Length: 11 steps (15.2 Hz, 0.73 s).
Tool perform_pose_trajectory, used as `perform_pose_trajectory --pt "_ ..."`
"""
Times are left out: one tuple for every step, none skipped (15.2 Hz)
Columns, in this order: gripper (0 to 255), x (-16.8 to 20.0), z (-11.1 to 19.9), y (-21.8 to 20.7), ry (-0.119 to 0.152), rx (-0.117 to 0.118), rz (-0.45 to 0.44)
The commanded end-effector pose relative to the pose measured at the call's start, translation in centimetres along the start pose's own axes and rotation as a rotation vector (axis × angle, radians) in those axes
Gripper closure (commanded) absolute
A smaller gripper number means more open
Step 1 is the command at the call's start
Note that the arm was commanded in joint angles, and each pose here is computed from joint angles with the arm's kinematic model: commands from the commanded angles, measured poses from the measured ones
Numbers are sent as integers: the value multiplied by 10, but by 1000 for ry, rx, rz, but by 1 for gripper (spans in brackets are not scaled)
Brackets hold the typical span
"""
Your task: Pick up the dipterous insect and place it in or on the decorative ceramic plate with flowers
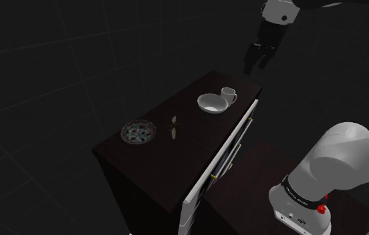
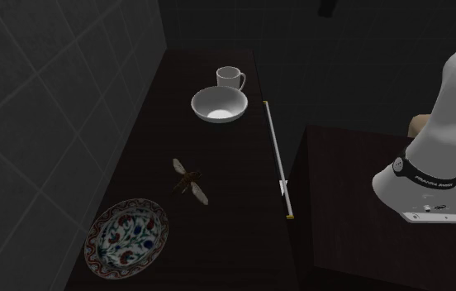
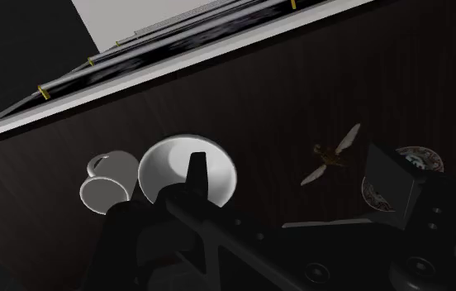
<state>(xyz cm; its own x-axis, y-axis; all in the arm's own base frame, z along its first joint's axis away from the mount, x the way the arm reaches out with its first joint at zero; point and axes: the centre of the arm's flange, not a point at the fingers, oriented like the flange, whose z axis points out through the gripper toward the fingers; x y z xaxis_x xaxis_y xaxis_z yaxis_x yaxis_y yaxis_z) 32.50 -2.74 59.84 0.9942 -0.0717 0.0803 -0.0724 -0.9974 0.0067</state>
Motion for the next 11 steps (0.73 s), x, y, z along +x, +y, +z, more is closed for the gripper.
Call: perform_pose_trajectory --pt "0 0 0 0 0 0 0" --pt "0 8 10 -4 -4 3 -6" --pt "0 16 21 -7 -8 7 -13" --pt "0 23 31 -11 -11 10 -19" --pt "0 31 41 -15 -15 13 -26" --pt "0 39 51 -18 -19 17 -32" --pt "0 46 62 -22 -23 20 -39" --pt "0 54 72 -26 -26 23 -45" --pt "0 61 82 -30 -30 26 -52" --pt "0 69 93 -35 -34 30 -58" --pt "0 76 103 -39 -38 33 -65"
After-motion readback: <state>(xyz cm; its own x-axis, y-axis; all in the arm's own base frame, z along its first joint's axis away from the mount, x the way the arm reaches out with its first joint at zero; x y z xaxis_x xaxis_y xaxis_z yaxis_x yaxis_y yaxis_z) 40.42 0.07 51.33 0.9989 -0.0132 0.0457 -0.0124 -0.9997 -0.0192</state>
